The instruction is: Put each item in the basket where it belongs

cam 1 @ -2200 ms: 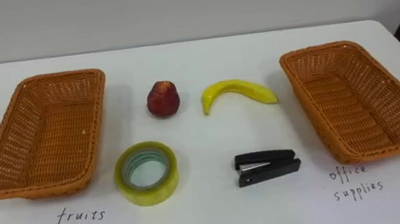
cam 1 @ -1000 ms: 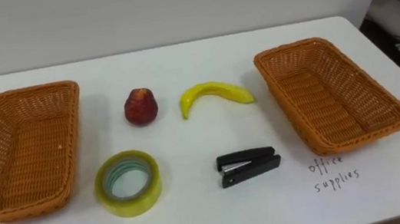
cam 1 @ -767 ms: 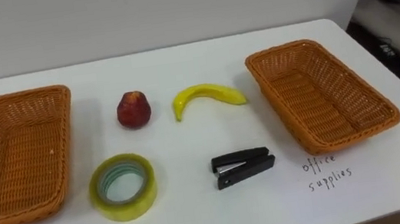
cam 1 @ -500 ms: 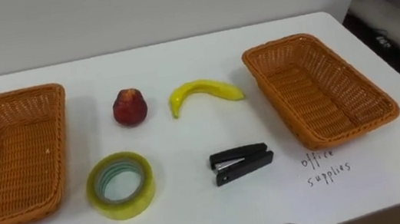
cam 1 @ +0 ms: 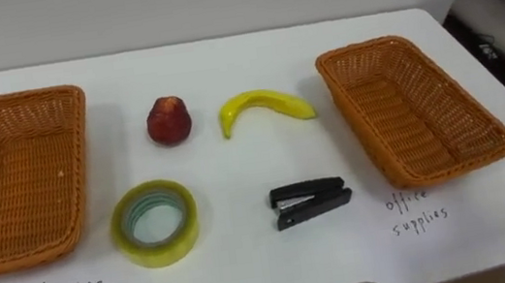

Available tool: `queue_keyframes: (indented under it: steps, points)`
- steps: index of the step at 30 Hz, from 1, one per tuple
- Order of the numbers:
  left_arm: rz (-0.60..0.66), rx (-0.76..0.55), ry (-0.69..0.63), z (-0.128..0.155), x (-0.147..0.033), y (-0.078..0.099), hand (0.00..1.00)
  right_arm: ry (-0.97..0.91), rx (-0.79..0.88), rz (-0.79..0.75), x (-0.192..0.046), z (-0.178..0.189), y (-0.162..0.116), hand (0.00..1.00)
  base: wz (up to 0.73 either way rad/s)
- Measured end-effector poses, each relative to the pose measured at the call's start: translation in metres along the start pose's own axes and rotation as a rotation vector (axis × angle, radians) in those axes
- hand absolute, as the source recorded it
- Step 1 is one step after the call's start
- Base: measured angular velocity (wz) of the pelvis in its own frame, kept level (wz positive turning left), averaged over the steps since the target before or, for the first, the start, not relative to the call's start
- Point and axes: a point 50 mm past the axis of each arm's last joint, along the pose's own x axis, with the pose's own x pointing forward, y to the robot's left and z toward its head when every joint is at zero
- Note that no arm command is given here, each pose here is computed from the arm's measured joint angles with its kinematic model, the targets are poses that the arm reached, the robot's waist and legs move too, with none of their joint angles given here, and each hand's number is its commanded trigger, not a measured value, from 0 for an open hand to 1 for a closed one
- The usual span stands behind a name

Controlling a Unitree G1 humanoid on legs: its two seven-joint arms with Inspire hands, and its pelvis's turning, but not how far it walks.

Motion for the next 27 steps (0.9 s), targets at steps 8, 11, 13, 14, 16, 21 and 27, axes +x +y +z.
queue_keyframes:
  steps: [8,11,13,14,16,21,27]
  points:
    - [-0.010,0.011,-0.036,0.006,0.000,-0.002,0.00,-0.317,0.015,0.334,-0.017,0.044,0.054,0.00,0.06]
    - [-0.012,0.022,-0.048,0.008,0.000,-0.002,0.00,-0.366,-0.005,0.476,-0.022,0.049,0.064,0.00,0.00]
    - [-0.011,0.043,-0.059,0.010,0.001,0.000,0.00,-0.379,-0.024,0.556,-0.025,0.049,0.067,0.00,0.00]
    - [-0.016,0.049,-0.065,0.011,0.002,0.001,0.00,-0.406,-0.053,0.611,-0.028,0.050,0.070,0.00,0.04]
    - [-0.024,0.051,-0.068,0.012,0.003,0.003,0.00,-0.427,-0.068,0.707,-0.035,0.051,0.076,0.00,0.05]
    - [-0.043,0.063,-0.097,0.019,0.004,0.003,0.00,-0.418,-0.090,0.941,-0.053,0.048,0.087,0.00,0.05]
    - [-0.058,0.069,-0.098,0.020,0.004,0.002,0.00,-0.369,-0.177,1.188,-0.068,0.035,0.094,0.00,0.00]
